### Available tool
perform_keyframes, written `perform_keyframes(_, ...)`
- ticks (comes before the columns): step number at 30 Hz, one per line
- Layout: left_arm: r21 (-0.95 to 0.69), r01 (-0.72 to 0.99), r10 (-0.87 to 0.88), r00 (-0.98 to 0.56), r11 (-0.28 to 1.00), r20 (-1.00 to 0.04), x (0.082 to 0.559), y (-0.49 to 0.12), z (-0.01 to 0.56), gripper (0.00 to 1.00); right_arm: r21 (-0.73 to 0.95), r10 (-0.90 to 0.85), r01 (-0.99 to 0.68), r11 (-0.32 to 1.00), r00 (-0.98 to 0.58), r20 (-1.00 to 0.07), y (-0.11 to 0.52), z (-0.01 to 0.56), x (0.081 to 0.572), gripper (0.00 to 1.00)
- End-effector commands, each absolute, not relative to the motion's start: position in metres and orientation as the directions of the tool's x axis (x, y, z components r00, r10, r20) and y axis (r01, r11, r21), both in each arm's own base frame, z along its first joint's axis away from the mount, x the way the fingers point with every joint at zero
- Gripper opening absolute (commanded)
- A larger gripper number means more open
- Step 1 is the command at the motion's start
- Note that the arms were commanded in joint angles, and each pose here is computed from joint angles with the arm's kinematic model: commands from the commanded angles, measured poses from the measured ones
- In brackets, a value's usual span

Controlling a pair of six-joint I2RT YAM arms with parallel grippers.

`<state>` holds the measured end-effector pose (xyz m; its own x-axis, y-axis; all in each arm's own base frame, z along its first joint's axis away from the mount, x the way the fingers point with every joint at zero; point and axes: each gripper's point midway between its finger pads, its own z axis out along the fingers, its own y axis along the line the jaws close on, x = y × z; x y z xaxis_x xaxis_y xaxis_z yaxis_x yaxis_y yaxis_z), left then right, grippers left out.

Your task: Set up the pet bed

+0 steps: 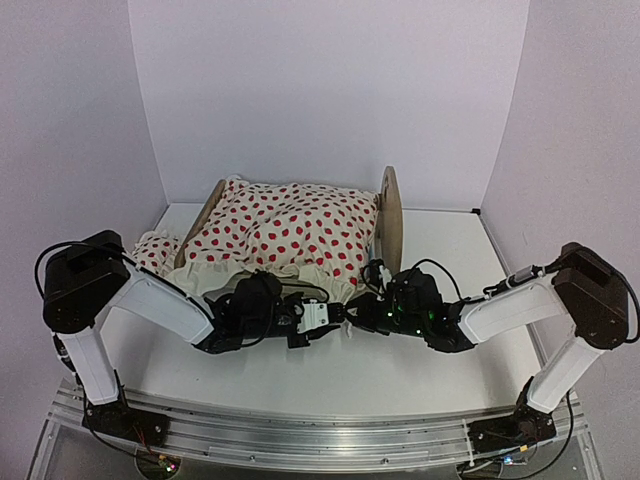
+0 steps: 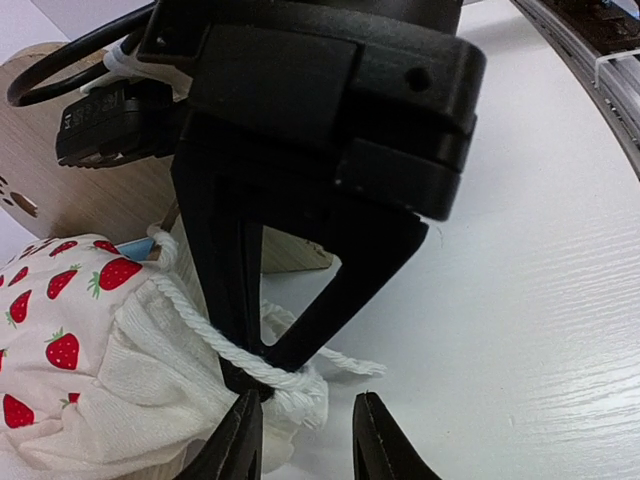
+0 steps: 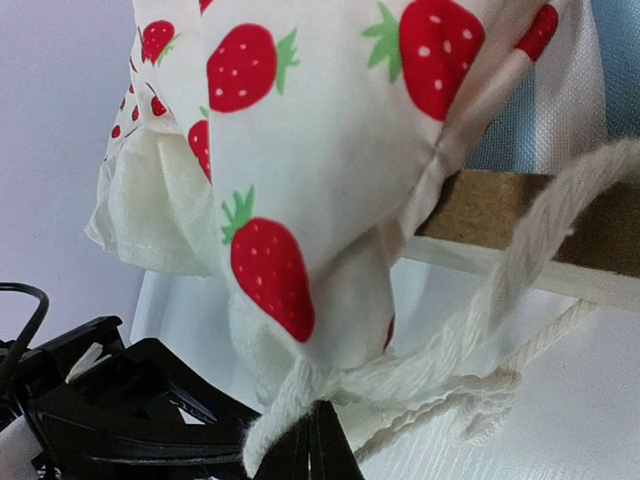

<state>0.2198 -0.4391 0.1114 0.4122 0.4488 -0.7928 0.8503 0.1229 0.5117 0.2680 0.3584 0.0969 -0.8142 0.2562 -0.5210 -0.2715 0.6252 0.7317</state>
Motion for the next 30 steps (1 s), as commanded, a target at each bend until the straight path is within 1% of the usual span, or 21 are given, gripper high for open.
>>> perform_keyframes(1,0.573,0.801,0.428,0.462,0.173,-0.776,0.235,-0.447,0.127,0.32,0.749,0.271,-0.303,0.590,-0.799,-0.537,0.363,0.117,0.267,0.00)
perform_keyframes(7,0.565,0.806,0.404,0.463,0.178,-0.789,0.235,-0.453,0.132,0.28,0.748,0.272,-0.304,0.589,-0.798,-0.538,0.362,0.118,0.267,0.00)
perform_keyframes(11,0.558,0.811,0.379,0.466,0.179,-0.799,0.233,-0.456,0.138,0.23,0.748,0.269,-0.306,0.589,-0.798,-0.539,0.362,0.118,0.266,0.00)
perform_keyframes(13,0.553,0.814,0.373,0.464,0.178,-0.803,0.232,-0.456,0.139,0.18,0.748,0.271,-0.306,0.589,-0.797,-0.540,0.362,0.118,0.267,0.00)
perform_keyframes(15,0.549,0.817,0.375,0.460,0.176,-0.805,0.231,-0.455,0.138,0.12,0.747,0.272,-0.305,0.590,-0.796,-0.540,0.361,0.118,0.267,0.00)
perform_keyframes(17,0.549,0.818,0.384,0.457,0.173,-0.802,0.231,-0.454,0.135,0.03,0.746,0.273,-0.306,0.591,-0.795,-0.542,0.361,0.119,0.267,0.00)
perform_keyframes(18,0.548,0.818,0.386,0.456,0.172,-0.802,0.231,-0.453,0.135,0.01,0.746,0.273,-0.307,0.591,-0.794,-0.543,0.361,0.119,0.267,0.00)
perform_keyframes(24,0.534,0.826,0.401,0.433,0.184,-0.808,0.233,-0.450,0.134,0.00,0.744,0.273,-0.306,0.594,-0.793,-0.544,0.360,0.119,0.267,0.01)
perform_keyframes(25,0.528,0.828,0.406,0.423,0.190,-0.810,0.235,-0.449,0.134,0.00,0.741,0.276,-0.301,0.600,-0.792,-0.545,0.358,0.119,0.267,0.04)
perform_keyframes(28,0.519,0.828,0.404,0.408,0.215,-0.819,0.238,-0.444,0.140,0.00,0.695,0.248,-0.270,0.666,-0.798,-0.548,0.349,0.114,0.267,0.24)
perform_keyframes(30,0.514,0.827,0.400,0.402,0.227,-0.823,0.240,-0.443,0.146,0.00,0.641,0.185,-0.276,0.716,-0.811,-0.555,0.345,0.115,0.264,0.29)
